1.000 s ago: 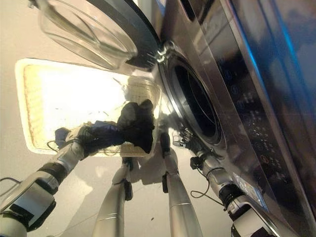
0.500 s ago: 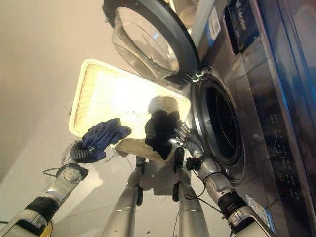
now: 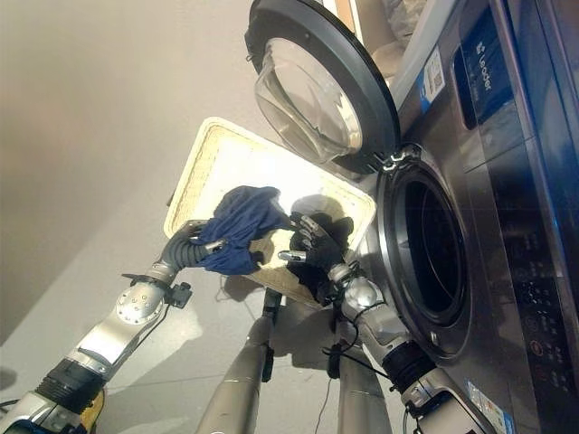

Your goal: Put the clothes into the washing machine.

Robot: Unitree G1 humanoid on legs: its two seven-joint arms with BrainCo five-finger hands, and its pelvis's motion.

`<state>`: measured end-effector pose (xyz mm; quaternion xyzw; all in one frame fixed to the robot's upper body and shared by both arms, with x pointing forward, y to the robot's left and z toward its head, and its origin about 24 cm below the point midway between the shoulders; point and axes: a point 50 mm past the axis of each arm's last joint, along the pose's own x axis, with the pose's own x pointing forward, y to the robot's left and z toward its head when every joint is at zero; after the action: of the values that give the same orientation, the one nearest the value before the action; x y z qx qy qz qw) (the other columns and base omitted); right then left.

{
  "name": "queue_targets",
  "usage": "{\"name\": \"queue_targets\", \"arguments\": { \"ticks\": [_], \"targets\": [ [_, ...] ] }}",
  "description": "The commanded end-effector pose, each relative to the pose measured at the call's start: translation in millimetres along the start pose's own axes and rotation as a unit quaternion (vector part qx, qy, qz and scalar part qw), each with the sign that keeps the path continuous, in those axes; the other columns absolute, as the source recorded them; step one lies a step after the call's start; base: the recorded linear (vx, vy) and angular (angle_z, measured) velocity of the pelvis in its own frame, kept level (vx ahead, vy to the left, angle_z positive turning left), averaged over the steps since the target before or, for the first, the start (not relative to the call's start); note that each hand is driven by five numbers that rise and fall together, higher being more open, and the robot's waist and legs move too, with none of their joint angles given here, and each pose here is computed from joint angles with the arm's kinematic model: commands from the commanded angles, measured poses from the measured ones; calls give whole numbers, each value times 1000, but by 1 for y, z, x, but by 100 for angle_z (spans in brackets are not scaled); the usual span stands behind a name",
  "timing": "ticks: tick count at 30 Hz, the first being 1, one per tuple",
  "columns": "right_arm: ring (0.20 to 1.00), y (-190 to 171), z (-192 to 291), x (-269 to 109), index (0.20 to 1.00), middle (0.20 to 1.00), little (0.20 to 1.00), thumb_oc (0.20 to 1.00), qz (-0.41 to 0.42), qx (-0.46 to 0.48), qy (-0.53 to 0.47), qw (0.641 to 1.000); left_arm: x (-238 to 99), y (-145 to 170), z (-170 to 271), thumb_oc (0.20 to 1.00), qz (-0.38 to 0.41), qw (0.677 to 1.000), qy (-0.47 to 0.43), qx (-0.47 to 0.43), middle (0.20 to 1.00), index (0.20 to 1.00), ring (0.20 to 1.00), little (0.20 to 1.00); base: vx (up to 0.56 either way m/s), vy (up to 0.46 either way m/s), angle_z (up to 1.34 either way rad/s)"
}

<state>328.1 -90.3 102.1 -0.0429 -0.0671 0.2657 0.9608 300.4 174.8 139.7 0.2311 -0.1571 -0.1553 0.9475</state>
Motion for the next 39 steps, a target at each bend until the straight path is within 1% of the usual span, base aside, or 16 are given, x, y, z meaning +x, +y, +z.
{"name": "queue_targets", "arguments": {
  "ticks": [1, 3, 8, 11, 13, 18, 24, 27, 28, 29, 30, 31, 34, 35, 37, 39],
  "targets": [
    [1000, 21, 16, 1, 1000, 1000, 1000, 1000, 57, -30, -42, 997, 3, -10, 40, 200, -51, 990, -118, -64, 200, 200, 200, 200, -6, -43, 3],
    [1000, 29, 18, 4, 1000, 1000, 1000, 1000, 86, -26, -40, 995, 6, -16, 53, 200, -87, 982, -153, -68, 200, 200, 200, 200, -3, -39, 3],
    [1000, 40, 25, 9, 1000, 1000, 1000, 1000, 134, -27, -46, 990, 10, -25, 66, 200, -139, 973, -170, -77, 200, 200, 200, 200, 0, 0, 0],
    [1000, 46, 25, 8, 1000, 1000, 1000, 1000, 164, -19, -37, 986, 10, -29, 69, 200, -158, 969, -172, -84, 200, 200, 200, 200, 0, 0, 0],
    [1000, 52, 22, 7, 1000, 1000, 1000, 1000, 199, -13, -19, 980, 11, -30, 71, 200, -166, 966, -177, -87, 200, 200, 200, 200, 0, 0, 0],
    [1000, 70, 10, -5, 1000, 1000, 1000, 1000, 289, 42, 32, 956, 11, -32, 73, 200, -173, 965, -180, -86, 200, 200, 200, 200, -2, 14, -2],
    [1000, 84, 5, -11, 1000, 1000, 1000, 1000, 295, 110, 36, 948, 10, -39, 73, 200, -182, 957, -186, -124, 200, 200, 200, 200, 0, 4, -1],
    [1000, 90, -2, -11, 1000, 1000, 1000, 1000, 271, 144, 45, 951, 10, -47, 75, 200, -188, 947, -197, -169, 200, 200, 200, 200, -10, 33, -7],
    [762, 90, -4, -11, 762, 762, 762, 762, 261, 161, 48, 950, 10, -50, 76, 200, -190, 944, -202, -178, 200, 200, 200, 200, -11, 29, -11],
    [388, 92, -5, -11, 388, 388, 388, 388, 253, 179, 48, 950, 9, -52, 76, 200, -188, 942, -207, -188, 200, 200, 200, 200, -10, 28, -9],
    [253, 94, -7, -12, 253, 253, 253, 253, 245, 200, 51, 947, 9, -55, 76, 200, -185, 939, -209, -200, 200, 200, 200, 200, -10, 32, -8],
    [200, 95, -9, -12, 200, 200, 200, 200, 234, 230, 50, 943, 9, -58, 76, 200, -182, 938, -212, -207, 200, 200, 200, 200, -21, 44, -7],
    [200, 99, -10, -9, 200, 200, 200, 200, 208, 319, 38, 924, 10, -73, 71, 200, -178, 936, -205, -222, 200, 200, 200, 200, -24, 42, -4],
    [200, 100, -10, -9, 200, 200, 200, 200, 208, 324, 38, 922, 10, -75, 70, 200, -180, 937, -200, -221, 200, 200, 200, 200, -19, 41, -3],
    [200, 100, -11, -8, 200, 200, 200, 200, 182, 365, 30, 912, 11, -86, 62, 200, -189, 940, -172, -224, 200, 200, 200, 200, -12, 65, -3],
    [200, 98, -11, -8, 200, 200, 200, 200, 174, 373, 28, 911, 10, -88, 61, 200, -190, 941, -166, -226, 200, 200, 200, 200, -3, 53, -12]
  ]
}}
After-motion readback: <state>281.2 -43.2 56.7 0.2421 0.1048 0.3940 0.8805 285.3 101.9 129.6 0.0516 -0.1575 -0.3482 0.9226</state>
